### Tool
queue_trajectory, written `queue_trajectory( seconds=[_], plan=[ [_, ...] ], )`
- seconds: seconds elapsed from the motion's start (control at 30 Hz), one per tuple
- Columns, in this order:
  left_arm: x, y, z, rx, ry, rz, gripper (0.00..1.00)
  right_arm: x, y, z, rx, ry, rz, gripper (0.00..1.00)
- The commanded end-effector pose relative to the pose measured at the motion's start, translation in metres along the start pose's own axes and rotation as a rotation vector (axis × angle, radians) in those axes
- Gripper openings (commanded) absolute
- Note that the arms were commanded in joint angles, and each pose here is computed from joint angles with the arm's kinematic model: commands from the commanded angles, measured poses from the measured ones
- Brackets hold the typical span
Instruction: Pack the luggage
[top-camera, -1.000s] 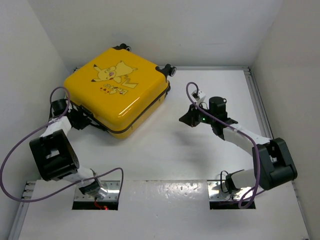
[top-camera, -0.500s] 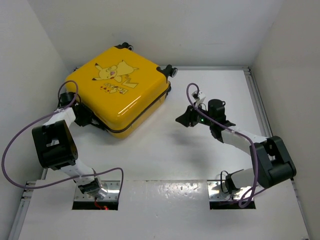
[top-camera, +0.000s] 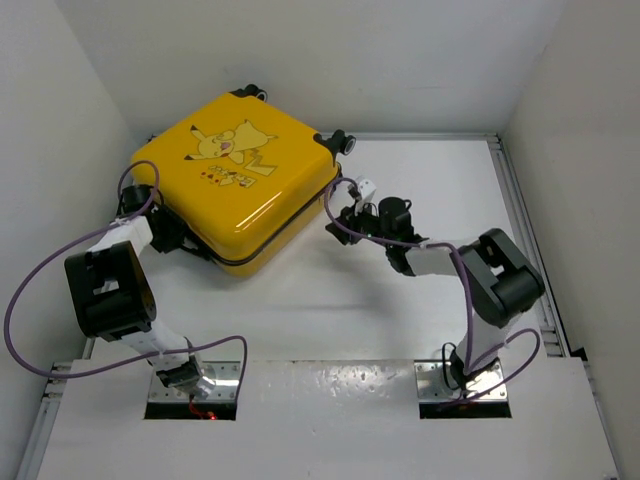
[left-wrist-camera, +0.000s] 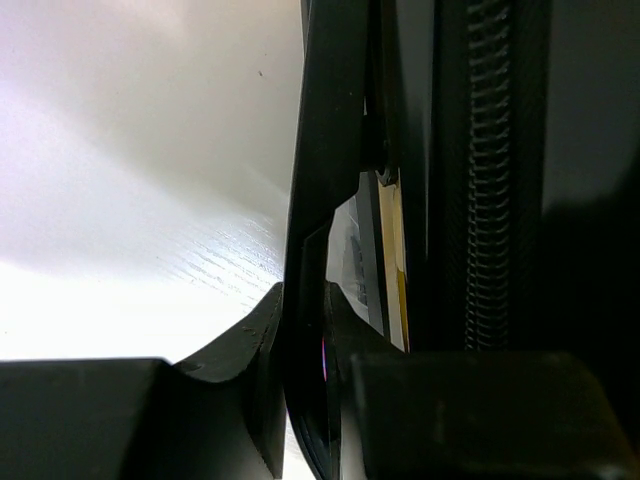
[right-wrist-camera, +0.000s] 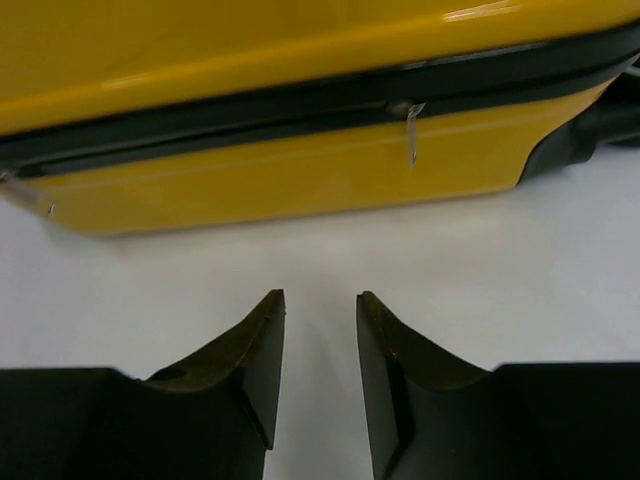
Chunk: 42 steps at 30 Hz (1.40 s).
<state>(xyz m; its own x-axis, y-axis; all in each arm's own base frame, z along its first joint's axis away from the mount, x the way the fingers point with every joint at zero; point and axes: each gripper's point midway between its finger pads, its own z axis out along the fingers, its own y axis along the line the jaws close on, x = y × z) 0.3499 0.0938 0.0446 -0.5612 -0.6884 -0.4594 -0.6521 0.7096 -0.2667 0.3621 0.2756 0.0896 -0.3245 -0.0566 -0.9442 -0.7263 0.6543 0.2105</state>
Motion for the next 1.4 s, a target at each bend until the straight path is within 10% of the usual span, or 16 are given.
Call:
queue_trajectory(
  seconds=[0.0, 0.57, 0.83, 1.37],
  plan=[
    [0.074, 0.022, 0.014, -0.048, 0.223, 0.275, 0.00, -0.051, -0.019, 0.021, 0.048, -0.163, -0.073, 0.37],
    [0.075, 0.024, 0.019, -0.032, 0.251, 0.235, 0.00, -0.065, -0.020, 0.087, -0.036, -0.218, -0.079, 0.34],
    [0.075, 0.028, 0.021, -0.034, 0.259, 0.217, 0.00, -0.060, -0.016, 0.096, -0.057, -0.234, -0.150, 0.00],
    [0.077, 0.036, 0.017, -0.047, 0.263, 0.237, 0.00, -0.050, 0.004, 0.061, -0.130, -0.170, -0.182, 0.00]
  ],
)
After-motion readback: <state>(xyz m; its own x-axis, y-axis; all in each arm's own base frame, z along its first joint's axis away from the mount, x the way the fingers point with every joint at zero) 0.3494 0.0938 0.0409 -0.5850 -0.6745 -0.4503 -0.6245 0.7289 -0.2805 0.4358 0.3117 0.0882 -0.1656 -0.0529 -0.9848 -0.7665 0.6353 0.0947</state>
